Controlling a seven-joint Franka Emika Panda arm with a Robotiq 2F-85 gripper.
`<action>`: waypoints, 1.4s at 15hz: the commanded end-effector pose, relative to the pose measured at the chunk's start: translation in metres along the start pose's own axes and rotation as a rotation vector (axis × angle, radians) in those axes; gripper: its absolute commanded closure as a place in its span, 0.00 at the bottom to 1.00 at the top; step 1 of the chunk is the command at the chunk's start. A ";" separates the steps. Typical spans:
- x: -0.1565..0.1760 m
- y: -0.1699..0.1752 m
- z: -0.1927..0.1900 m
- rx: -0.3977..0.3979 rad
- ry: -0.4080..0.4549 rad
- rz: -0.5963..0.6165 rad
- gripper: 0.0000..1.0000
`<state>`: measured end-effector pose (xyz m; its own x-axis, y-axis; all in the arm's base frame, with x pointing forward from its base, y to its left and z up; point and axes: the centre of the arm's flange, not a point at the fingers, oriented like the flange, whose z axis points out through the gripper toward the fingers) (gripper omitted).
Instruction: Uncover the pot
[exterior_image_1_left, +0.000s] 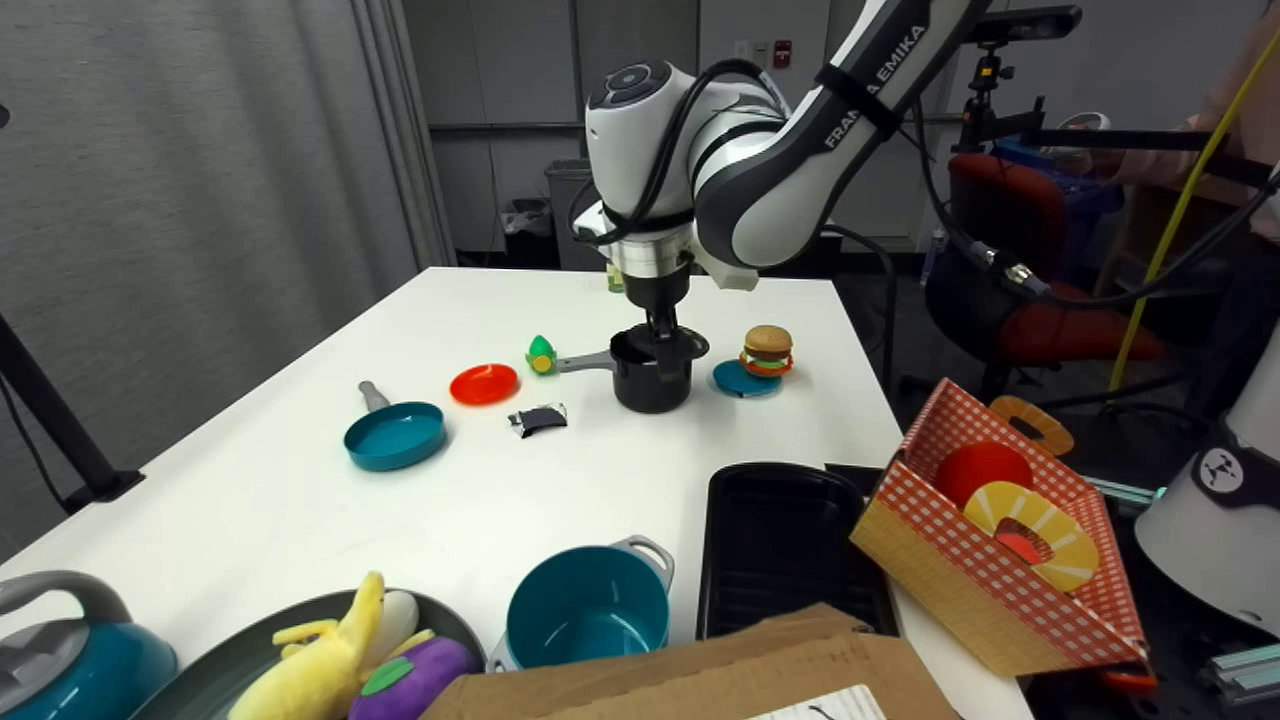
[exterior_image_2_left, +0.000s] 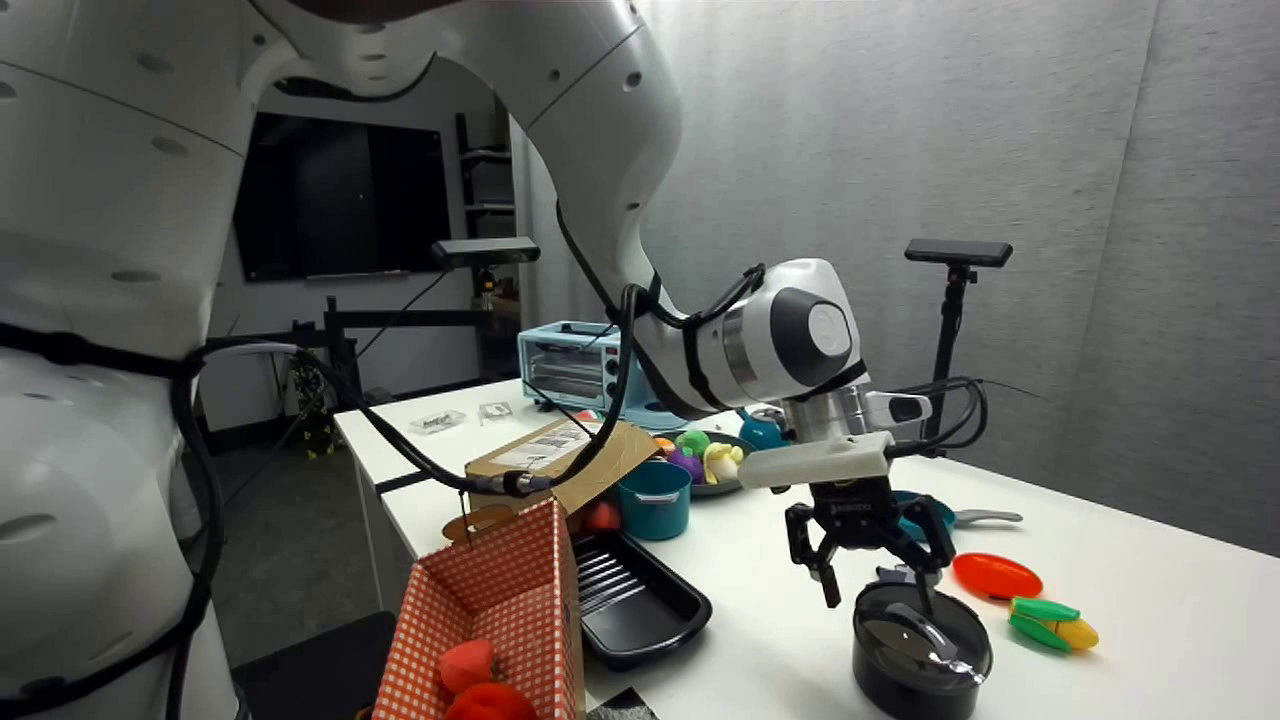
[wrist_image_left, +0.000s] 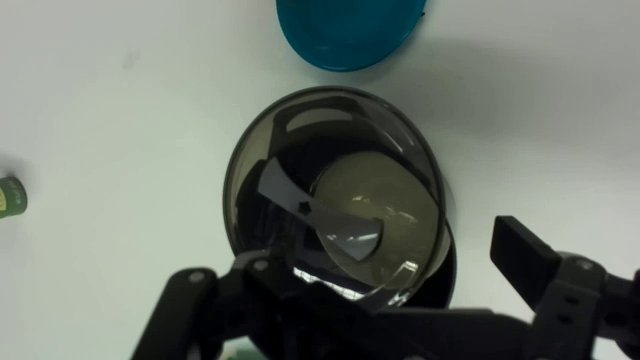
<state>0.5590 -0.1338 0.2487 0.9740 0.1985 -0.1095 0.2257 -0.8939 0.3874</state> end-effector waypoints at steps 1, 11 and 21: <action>-0.004 0.008 0.006 -0.037 0.009 0.017 0.00; -0.007 0.012 -0.005 -0.033 0.022 0.032 0.70; -0.006 0.012 -0.018 -0.027 0.034 0.059 0.97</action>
<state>0.5600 -0.1427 0.2616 0.9828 0.1661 -0.0804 0.1845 -0.8954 0.4052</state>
